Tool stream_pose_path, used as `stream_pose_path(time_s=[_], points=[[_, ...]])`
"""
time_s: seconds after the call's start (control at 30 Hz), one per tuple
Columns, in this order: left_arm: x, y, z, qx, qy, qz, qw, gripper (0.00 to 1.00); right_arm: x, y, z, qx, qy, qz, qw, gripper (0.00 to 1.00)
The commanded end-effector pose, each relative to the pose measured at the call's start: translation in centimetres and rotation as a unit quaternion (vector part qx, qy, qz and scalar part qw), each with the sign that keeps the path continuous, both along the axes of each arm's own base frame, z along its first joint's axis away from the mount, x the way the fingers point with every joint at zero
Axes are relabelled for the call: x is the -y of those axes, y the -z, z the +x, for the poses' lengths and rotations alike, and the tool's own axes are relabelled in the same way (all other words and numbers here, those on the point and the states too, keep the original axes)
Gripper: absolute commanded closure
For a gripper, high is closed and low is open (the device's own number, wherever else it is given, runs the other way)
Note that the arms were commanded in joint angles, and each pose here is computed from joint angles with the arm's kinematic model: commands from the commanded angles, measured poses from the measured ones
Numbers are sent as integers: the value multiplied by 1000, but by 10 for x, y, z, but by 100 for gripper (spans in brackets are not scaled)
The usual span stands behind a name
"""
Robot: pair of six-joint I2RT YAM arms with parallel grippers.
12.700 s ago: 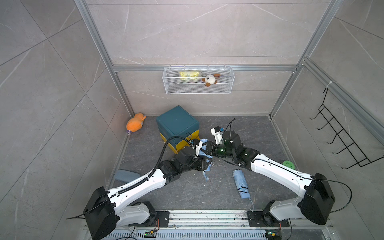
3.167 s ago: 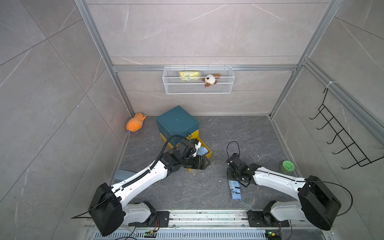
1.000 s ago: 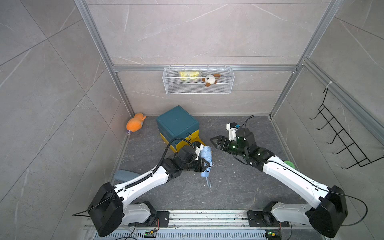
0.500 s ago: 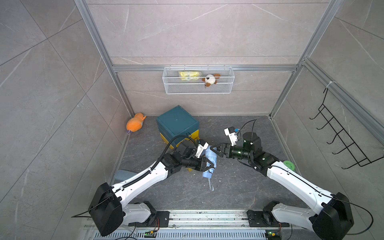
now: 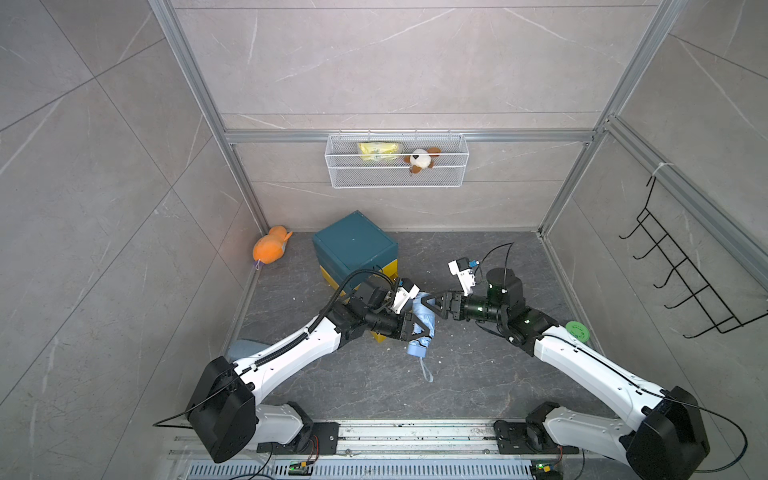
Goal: Place the umbrella in the drawer by color
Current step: Place the umbrella in the drawer.
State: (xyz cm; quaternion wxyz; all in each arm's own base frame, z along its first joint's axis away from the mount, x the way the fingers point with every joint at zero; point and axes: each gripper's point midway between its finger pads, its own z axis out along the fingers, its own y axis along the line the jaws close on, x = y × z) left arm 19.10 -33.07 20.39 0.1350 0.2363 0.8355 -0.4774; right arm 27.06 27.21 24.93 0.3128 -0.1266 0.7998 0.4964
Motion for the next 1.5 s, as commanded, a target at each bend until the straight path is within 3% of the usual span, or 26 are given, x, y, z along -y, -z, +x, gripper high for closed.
stream_pose_path(time_s=[0.0, 0.33, 0.73, 0.93, 1.07, 1.2, 1.33, 1.47], points=[[17, -53, -2, 57, 51, -78, 994, 67, -8, 7, -3, -6, -24, 9, 1000, 20], [15, -60, -10, 63, 68, -88, 992, 68, -17, 20, 1, -26, -36, 22, 999, 24], [11, -58, -5, 62, 55, -80, 993, 66, -20, 21, -4, -30, -55, 32, 998, 63], [5, -57, 3, 62, 31, -71, 995, 52, -21, 24, 1, -37, -43, 41, 998, 75], [-9, -55, 14, 58, -7, -55, 997, 33, -21, 25, 10, -42, -25, 46, 998, 77], [-42, -59, 27, 73, -80, -18, 994, 24, -23, 23, 26, -45, 2, 46, 998, 79], [-88, -54, 43, 90, -175, 51, 979, 22, -26, 21, 48, -39, 42, 39, 998, 78], [-107, -52, 40, 101, -203, 78, 971, 22, -35, 20, 70, -28, 85, 37, 995, 78]])
